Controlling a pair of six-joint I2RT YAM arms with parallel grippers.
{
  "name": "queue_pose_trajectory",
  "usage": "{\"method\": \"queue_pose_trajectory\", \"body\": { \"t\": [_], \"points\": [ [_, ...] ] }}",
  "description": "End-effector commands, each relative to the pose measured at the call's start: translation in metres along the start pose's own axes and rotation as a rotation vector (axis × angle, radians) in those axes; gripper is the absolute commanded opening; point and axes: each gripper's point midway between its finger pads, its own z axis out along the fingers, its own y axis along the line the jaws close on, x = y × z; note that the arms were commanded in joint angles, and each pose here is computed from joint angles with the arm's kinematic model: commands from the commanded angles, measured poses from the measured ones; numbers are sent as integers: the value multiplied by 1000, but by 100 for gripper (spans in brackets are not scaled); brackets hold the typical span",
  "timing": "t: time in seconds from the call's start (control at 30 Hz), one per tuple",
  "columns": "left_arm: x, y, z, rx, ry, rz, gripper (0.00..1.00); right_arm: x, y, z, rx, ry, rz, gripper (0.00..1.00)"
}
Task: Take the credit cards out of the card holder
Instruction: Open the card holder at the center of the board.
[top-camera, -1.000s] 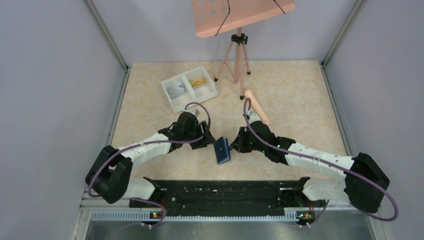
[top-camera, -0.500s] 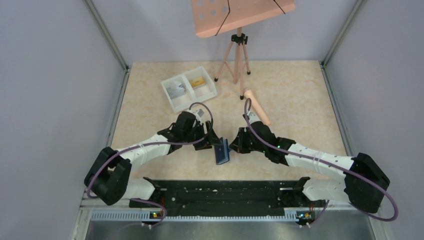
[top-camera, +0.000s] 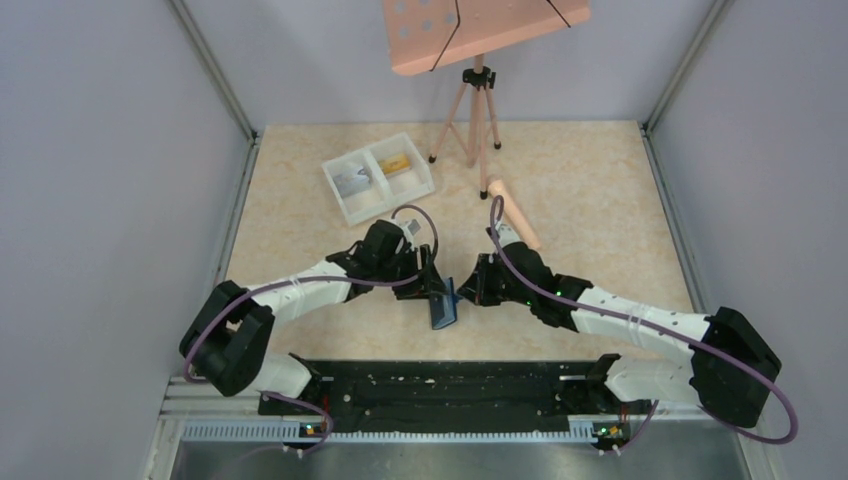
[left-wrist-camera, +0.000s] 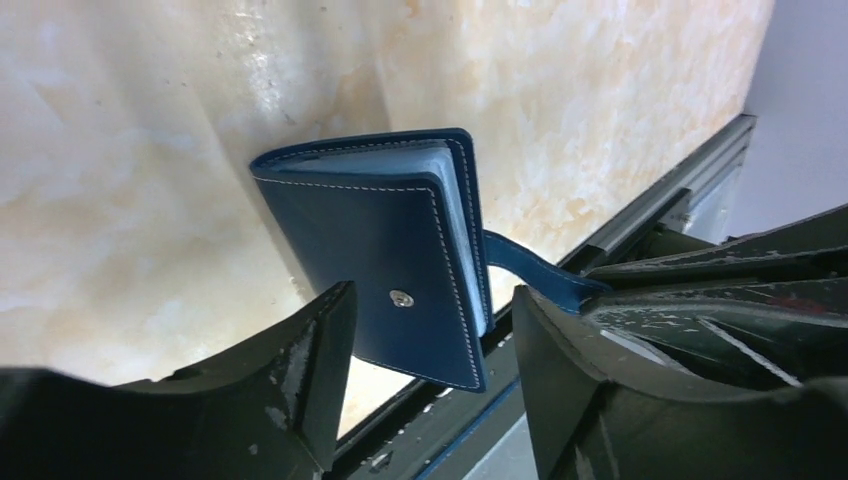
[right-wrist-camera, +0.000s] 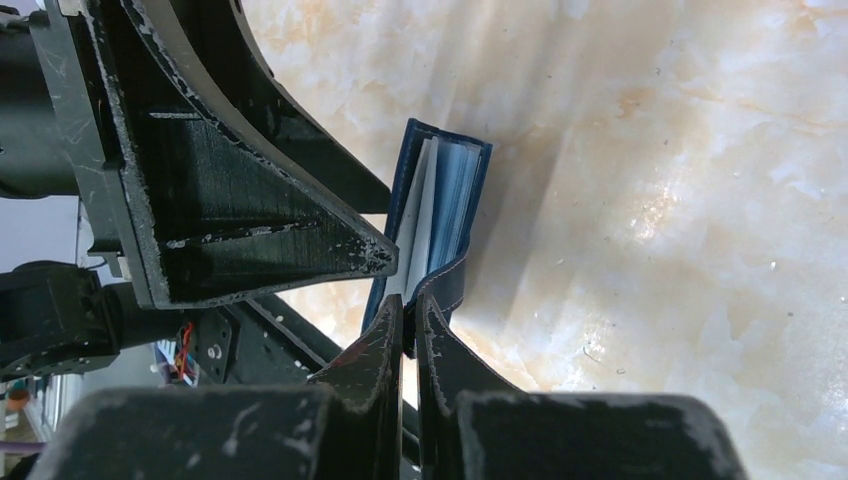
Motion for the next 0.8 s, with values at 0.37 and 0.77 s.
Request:
{"method": "queue_pose_trajectory", "body": {
  "t": [0.37, 0.77],
  "points": [
    [-2, 45, -20, -247, -70, 47, 23, 4, -63, -14, 153, -48, 44, 0],
    [6, 59, -22, -282, -71, 30, 14, 18, -83, -18, 204, -36, 73, 0]
  ]
}}
